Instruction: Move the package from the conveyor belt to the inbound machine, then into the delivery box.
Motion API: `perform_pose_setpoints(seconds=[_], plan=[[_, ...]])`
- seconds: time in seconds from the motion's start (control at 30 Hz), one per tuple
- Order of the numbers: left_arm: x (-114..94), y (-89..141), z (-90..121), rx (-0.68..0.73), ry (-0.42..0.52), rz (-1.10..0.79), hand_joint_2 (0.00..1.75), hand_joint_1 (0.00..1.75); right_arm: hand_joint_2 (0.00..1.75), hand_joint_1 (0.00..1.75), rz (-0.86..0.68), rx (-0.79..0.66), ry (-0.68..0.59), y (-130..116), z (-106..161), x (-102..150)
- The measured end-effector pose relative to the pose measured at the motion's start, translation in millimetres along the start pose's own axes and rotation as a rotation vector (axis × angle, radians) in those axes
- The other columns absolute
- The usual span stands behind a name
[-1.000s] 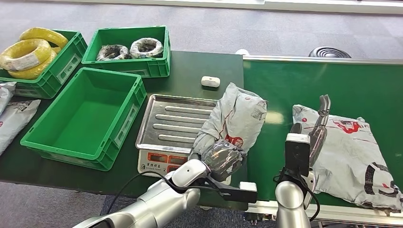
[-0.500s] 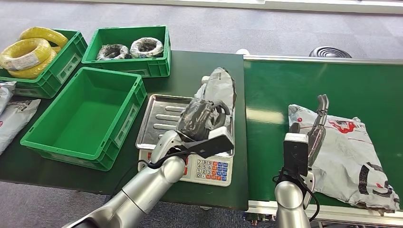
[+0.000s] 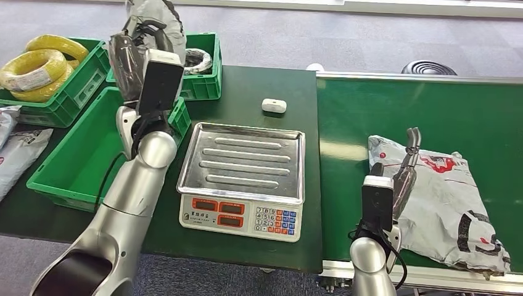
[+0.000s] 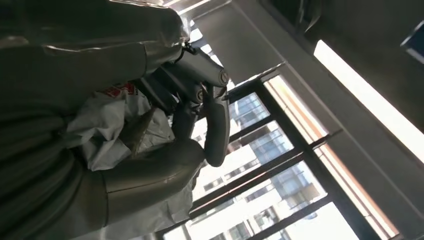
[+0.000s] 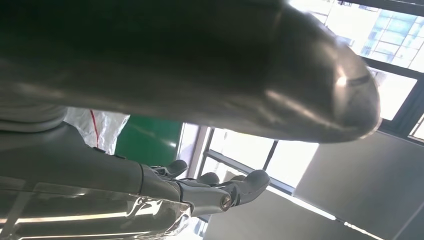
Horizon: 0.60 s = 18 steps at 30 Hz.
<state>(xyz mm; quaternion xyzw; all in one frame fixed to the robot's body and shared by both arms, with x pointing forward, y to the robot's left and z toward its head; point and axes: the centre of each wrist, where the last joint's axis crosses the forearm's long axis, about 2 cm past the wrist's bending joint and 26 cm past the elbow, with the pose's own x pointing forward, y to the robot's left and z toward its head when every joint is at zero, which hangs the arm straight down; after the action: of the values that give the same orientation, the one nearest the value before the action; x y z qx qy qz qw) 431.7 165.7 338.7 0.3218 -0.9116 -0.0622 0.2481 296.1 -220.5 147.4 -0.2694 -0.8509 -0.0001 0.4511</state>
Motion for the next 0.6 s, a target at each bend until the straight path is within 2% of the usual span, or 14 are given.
perform_pose_setpoints(seconds=[0.07,0.2,0.43,0.47,0.57,0.6], plan=[[-15,13,-11,0.049,-0.019,-0.072,1.75,1.73,0.0,0.0,-0.003,0.001,0.005,2,2,0],[-44,37,-24,0.124,0.021,-0.155,1.75,1.74,0.0,0.0,-0.011,0.008,0.013,5,6,1],[-89,82,-25,0.191,0.102,-0.382,1.75,1.7,0.0,0.0,-0.02,0.043,0.022,10,19,3],[-96,88,-22,0.197,0.121,-0.406,1.75,1.64,0.0,0.0,-0.021,0.046,0.022,11,20,3],[-117,101,-7,0.189,0.18,-0.476,1.75,0.38,0.0,0.0,-0.023,0.055,0.025,13,24,4],[-124,104,2,0.182,0.205,-0.49,1.75,0.02,0.0,0.0,-0.024,0.057,0.027,13,26,5]])
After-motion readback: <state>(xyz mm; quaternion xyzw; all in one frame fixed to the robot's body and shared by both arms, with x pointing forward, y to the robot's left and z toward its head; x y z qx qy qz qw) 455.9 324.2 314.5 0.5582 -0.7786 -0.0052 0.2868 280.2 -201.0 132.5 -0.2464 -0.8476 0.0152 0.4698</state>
